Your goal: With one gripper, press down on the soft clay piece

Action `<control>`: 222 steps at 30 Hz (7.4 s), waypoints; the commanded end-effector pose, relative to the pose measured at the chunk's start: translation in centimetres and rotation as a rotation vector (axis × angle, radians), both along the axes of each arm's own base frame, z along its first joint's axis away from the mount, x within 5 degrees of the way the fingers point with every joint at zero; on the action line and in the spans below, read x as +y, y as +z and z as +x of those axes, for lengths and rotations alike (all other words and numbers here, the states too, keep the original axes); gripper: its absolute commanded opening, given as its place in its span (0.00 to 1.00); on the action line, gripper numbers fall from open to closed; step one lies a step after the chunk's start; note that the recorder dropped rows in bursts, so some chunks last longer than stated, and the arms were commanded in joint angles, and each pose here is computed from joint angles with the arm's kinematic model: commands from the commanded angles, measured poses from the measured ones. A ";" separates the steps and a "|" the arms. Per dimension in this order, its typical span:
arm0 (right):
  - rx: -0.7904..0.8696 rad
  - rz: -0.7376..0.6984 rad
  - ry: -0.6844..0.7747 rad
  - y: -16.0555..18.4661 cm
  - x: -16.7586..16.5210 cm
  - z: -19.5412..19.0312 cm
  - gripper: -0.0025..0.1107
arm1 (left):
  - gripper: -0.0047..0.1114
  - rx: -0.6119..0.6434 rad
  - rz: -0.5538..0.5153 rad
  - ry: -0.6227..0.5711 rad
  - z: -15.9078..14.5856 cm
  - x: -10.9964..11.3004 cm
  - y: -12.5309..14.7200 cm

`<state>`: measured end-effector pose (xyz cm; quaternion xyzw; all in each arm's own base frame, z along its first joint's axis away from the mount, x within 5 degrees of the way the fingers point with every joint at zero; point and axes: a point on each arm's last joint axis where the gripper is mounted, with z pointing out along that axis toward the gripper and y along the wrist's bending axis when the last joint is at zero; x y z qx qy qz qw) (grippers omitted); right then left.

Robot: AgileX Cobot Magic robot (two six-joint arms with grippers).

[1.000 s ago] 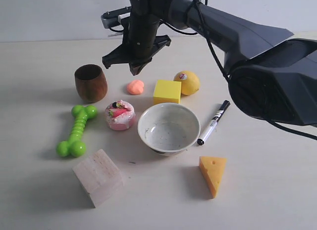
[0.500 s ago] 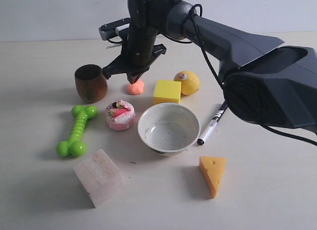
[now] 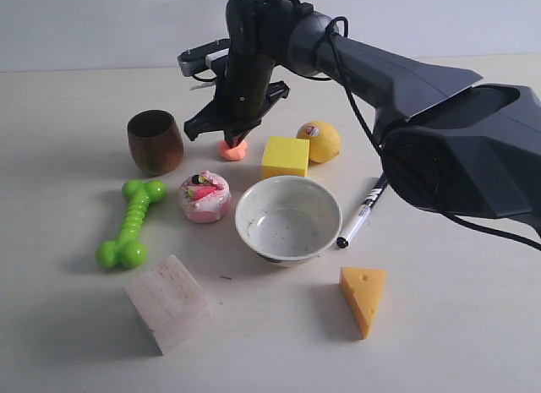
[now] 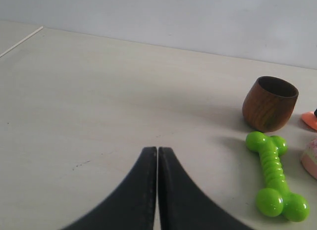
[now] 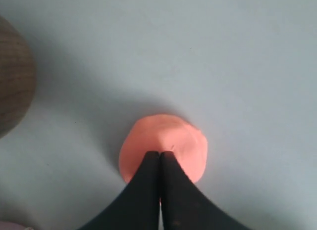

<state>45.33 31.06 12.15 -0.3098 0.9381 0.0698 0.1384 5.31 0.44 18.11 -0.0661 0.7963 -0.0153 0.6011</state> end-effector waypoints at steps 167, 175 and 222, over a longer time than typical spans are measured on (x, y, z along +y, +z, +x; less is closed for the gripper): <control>-0.029 0.003 0.009 -0.6 0.7 -0.1 0.14 | 0.07 -0.007 0.000 -0.001 0.0 0.0 0.0; -0.036 0.018 -0.004 -0.5 0.8 0.0 0.20 | 0.07 -0.007 0.000 -0.001 0.0 0.0 0.0; -0.012 0.030 -0.026 -0.5 0.9 -0.1 0.02 | 0.07 -0.007 0.000 -0.001 0.0 0.0 0.0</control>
